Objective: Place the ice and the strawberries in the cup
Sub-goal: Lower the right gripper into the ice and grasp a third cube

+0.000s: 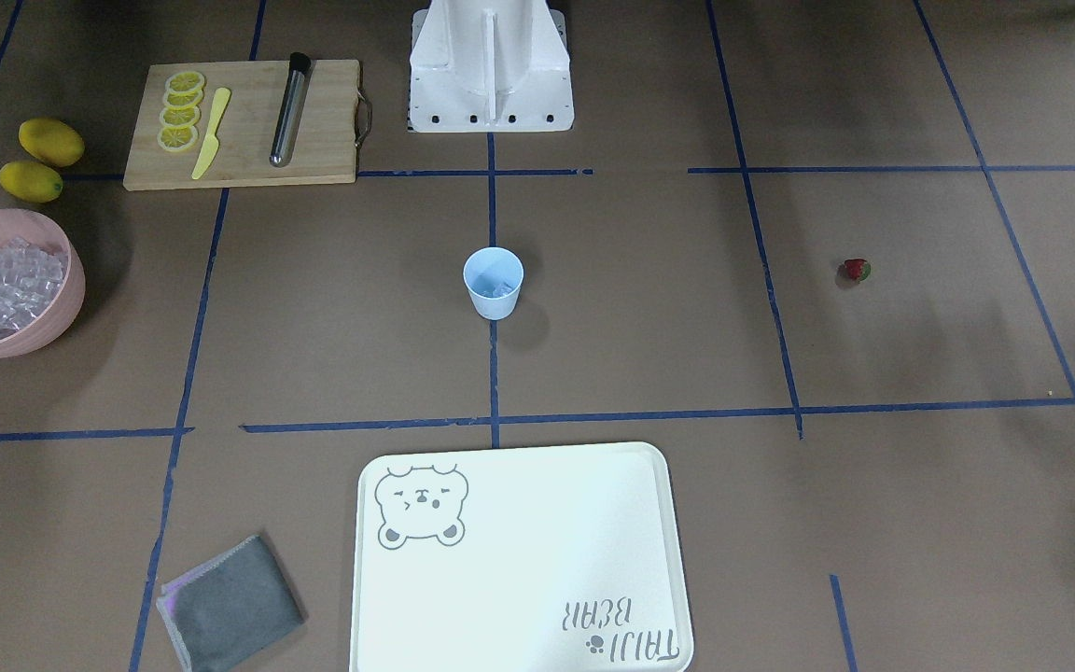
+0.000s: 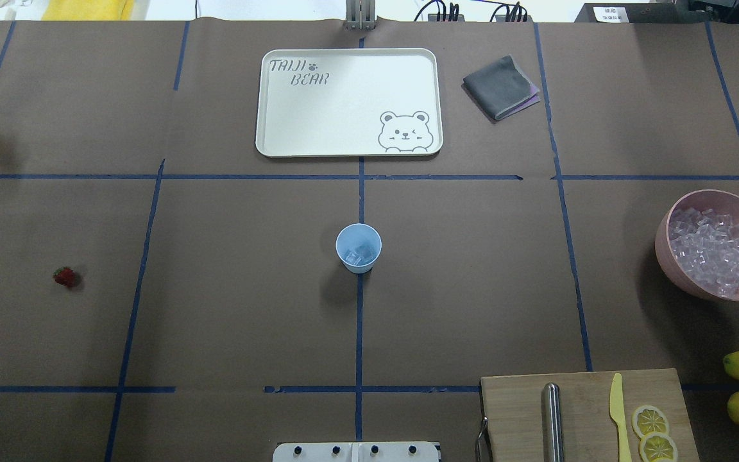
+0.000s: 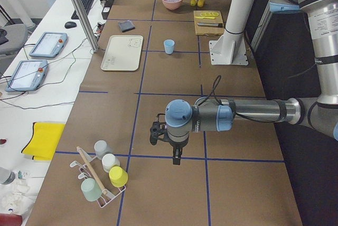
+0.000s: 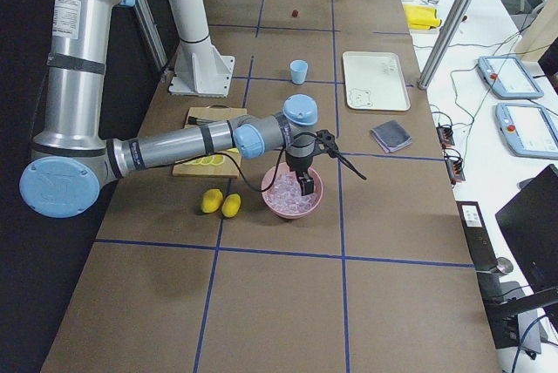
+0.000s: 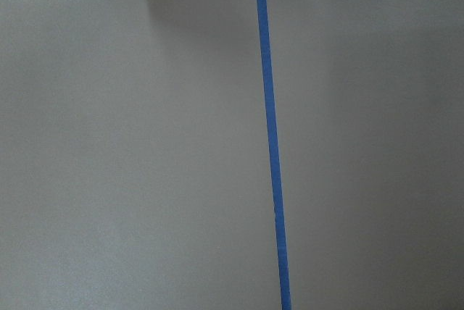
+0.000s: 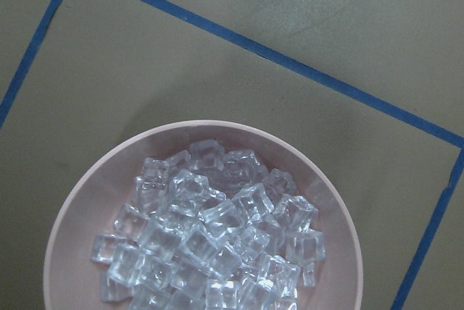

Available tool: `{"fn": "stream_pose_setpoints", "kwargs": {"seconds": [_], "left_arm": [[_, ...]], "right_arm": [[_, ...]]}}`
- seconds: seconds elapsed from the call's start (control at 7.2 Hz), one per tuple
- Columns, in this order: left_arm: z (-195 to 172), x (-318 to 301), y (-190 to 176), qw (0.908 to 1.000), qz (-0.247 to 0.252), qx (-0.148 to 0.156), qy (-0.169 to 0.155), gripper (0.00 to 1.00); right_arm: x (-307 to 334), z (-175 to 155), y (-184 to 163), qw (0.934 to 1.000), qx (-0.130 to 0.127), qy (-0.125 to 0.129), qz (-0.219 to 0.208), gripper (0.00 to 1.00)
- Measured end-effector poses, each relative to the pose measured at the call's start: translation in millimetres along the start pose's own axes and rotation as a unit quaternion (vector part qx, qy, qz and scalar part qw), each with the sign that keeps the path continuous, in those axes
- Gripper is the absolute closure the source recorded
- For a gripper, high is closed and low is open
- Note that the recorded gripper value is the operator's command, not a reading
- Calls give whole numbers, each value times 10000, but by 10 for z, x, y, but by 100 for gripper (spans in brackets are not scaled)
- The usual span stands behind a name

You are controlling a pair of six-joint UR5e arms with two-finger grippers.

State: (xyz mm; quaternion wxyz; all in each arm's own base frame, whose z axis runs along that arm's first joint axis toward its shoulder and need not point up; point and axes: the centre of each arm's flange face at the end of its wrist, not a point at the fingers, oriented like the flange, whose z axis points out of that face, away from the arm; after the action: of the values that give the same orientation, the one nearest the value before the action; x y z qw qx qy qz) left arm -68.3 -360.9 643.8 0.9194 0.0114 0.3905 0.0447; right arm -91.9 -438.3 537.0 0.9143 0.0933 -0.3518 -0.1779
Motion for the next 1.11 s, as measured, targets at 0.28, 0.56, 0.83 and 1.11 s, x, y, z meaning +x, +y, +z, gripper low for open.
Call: {"fn": "stream_pose_setpoints", "kwargs": {"seconds": [0.28,0.56,0.83,1.11], "left_arm": [[2,-1,0,10000,1,-2,0,0],[-1,1,0,10000,-3,-1,0,0],[-2,2,0,10000,0,1,0,0],[1,2,-1,10000,4,-2,0,0]], "right_arm": [[49,77,4,9999,-3,0,165,3],[118,295,14,9996,110,-52,244,4],[-21,472,46,9993,181,-156,283,5],[-71,561,132,9993,138,-202,271,7]]}}
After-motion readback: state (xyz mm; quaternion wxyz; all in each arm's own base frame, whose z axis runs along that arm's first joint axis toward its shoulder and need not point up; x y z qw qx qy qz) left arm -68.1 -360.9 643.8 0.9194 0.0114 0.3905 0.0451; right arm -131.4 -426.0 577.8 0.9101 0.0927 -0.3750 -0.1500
